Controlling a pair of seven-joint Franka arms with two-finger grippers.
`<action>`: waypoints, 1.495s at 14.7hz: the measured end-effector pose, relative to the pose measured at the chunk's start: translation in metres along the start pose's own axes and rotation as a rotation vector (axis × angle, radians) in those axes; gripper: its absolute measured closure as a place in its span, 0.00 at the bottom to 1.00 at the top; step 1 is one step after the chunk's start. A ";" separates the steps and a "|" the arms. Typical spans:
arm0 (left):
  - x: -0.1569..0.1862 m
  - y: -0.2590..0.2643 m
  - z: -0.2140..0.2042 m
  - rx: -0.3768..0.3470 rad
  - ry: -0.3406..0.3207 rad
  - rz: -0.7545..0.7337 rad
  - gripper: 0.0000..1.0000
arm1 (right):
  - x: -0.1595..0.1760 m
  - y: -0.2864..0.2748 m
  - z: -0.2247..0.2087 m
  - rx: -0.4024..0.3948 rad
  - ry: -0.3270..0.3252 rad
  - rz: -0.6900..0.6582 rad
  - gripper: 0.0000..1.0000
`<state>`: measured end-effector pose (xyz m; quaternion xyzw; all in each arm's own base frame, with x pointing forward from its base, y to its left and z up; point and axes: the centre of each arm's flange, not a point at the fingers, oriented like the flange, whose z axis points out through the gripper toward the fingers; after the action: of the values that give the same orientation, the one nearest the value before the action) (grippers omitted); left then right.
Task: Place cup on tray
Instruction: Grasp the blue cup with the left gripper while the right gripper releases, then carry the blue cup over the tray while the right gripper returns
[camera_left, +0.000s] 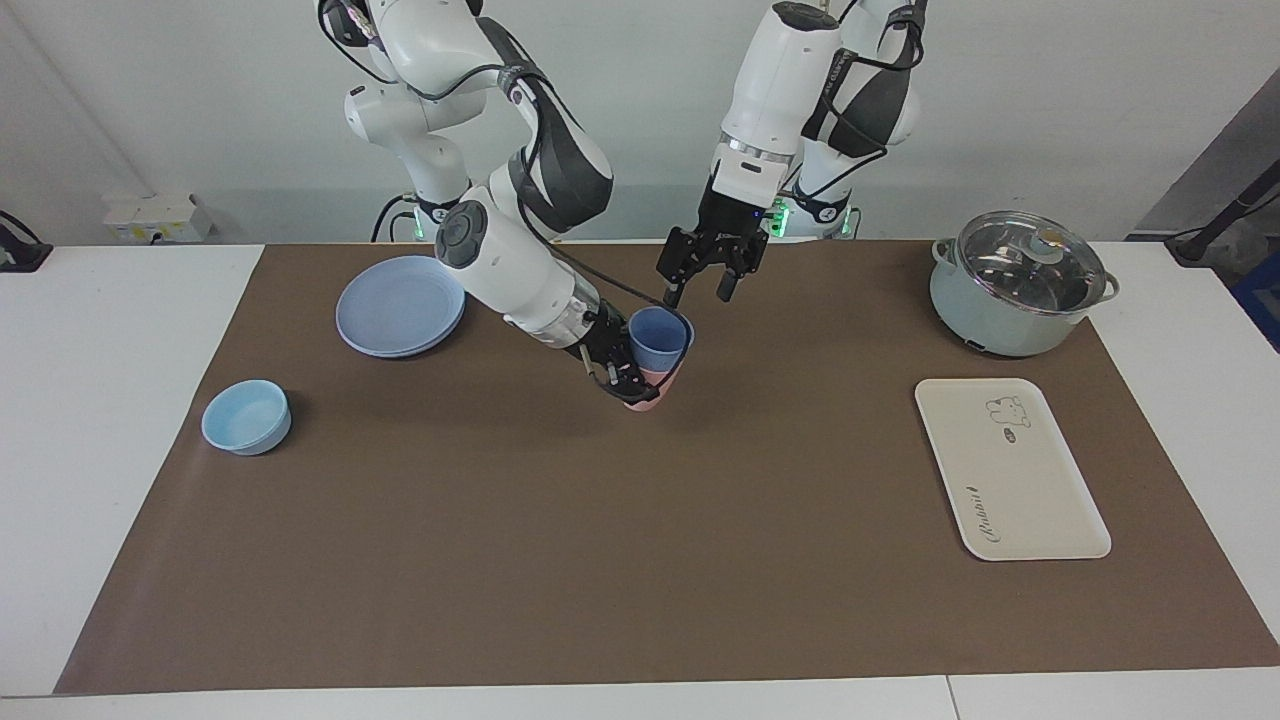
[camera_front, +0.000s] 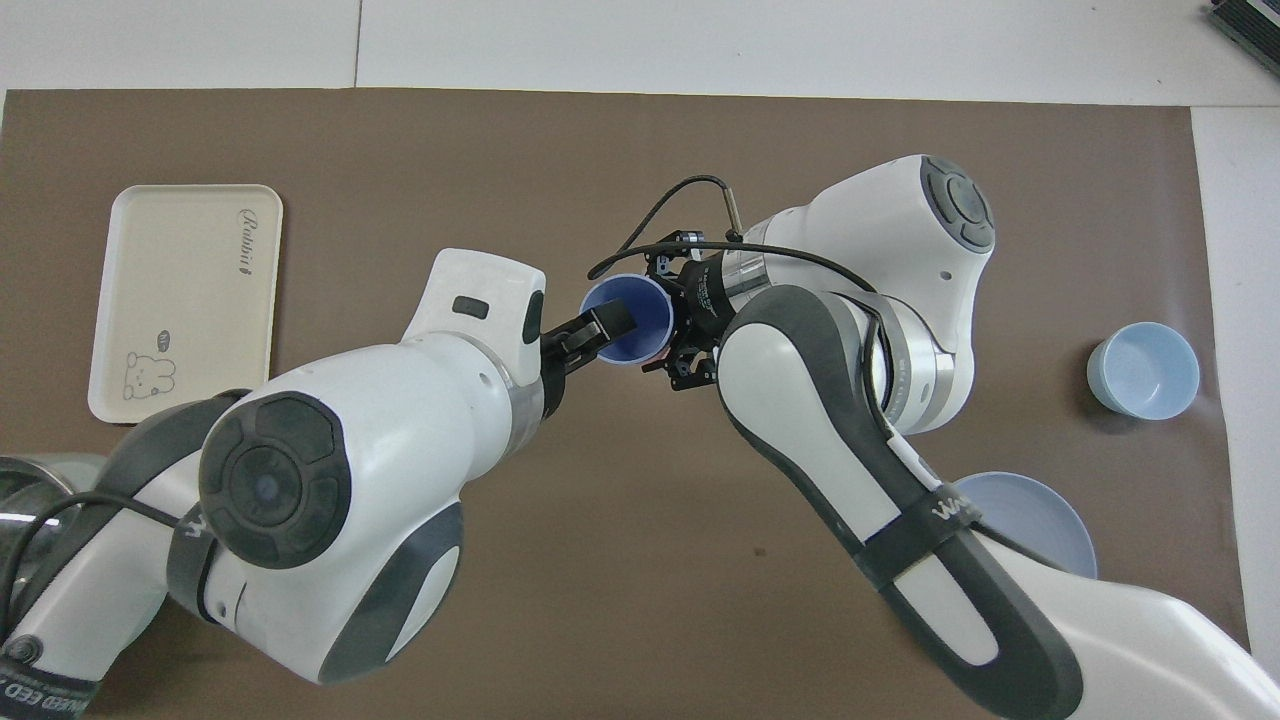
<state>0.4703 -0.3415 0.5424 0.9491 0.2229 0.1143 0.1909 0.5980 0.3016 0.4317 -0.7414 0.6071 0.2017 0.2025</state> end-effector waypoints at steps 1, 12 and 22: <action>0.002 0.000 0.007 -0.003 0.001 -0.010 0.02 | 0.000 0.000 0.000 0.000 0.000 0.000 0.19; 0.002 0.003 0.029 -0.002 -0.004 -0.037 0.49 | 0.000 -0.001 -0.001 0.008 0.001 0.000 0.19; 0.004 0.012 0.021 -0.012 -0.002 -0.061 0.83 | 0.003 -0.005 -0.005 0.040 0.006 0.003 0.19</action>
<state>0.4845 -0.3563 0.5293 0.9408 0.2509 0.1089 0.2003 0.6035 0.2971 0.4341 -0.7369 0.6128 0.1876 0.2150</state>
